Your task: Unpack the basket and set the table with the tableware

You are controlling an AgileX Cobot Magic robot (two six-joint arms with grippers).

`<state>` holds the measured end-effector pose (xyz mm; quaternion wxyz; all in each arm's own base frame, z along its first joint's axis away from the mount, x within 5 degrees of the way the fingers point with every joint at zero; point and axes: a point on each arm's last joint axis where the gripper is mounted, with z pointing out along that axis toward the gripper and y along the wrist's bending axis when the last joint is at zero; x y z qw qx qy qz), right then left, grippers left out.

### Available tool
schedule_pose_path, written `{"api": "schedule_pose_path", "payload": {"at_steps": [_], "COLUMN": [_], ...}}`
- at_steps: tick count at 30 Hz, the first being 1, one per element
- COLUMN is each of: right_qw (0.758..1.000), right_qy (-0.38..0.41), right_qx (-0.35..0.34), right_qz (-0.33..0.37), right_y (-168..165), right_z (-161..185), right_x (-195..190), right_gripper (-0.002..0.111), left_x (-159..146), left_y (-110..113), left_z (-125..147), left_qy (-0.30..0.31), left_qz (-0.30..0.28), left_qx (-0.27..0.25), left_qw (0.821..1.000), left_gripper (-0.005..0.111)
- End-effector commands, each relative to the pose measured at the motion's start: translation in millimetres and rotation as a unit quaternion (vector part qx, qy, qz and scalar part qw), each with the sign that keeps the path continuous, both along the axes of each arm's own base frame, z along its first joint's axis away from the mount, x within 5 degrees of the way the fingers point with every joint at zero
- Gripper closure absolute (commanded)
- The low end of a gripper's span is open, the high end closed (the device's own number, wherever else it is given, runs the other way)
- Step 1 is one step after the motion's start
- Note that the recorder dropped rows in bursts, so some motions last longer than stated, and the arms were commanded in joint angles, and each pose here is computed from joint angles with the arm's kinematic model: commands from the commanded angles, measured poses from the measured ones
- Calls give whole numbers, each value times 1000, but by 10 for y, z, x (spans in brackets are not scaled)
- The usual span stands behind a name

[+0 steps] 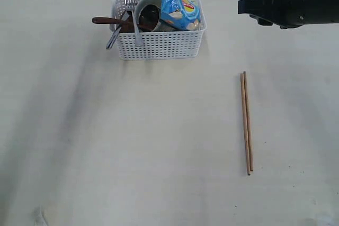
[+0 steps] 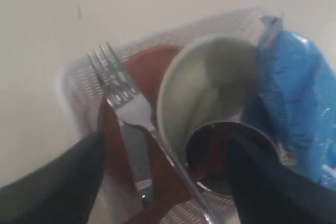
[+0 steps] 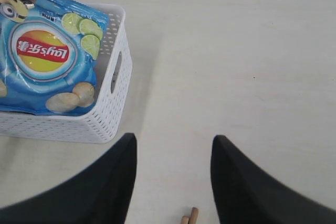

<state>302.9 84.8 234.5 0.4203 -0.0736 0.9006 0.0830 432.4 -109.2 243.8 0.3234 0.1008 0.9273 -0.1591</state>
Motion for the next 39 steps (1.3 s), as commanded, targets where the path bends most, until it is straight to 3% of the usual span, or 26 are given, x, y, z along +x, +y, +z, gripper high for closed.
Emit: {"api": "schedule_pose_path", "payload": {"at_steps": [1, 2, 5, 11, 21, 39], "right_qw": [1000, 1000, 1000, 1000, 1000, 1000], "right_qy": [-11, -11, -11, -5, 0, 1], "right_qx": [-5, -5, -5, 0, -1, 2], "right_qz": [4, 4, 4, -1, 0, -2], "right_y": [-10, -10, -10, -10, -12, -6], "right_z": [35, 35, 35, 29, 21, 21], "right_x": [5, 5, 5, 0, -6, -8], "right_gripper": [64, 64, 64, 64, 64, 64], "left_x": [-12, -28, -116, -139, -46, 97], "left_y": [-133, -163, -347, -674, -654, -751], "left_z": [144, 182, 217, 113, -105, -544], "left_qy": [12, 12, 24, 11, 16, 22], "left_qz": [45, 57, 90, 93, 140, 133], "left_qx": [102, 129, 145, 108, 122, 109], "left_qw": [994, 990, 985, 990, 983, 985], "left_gripper": [46, 46, 46, 46, 46, 46]}}
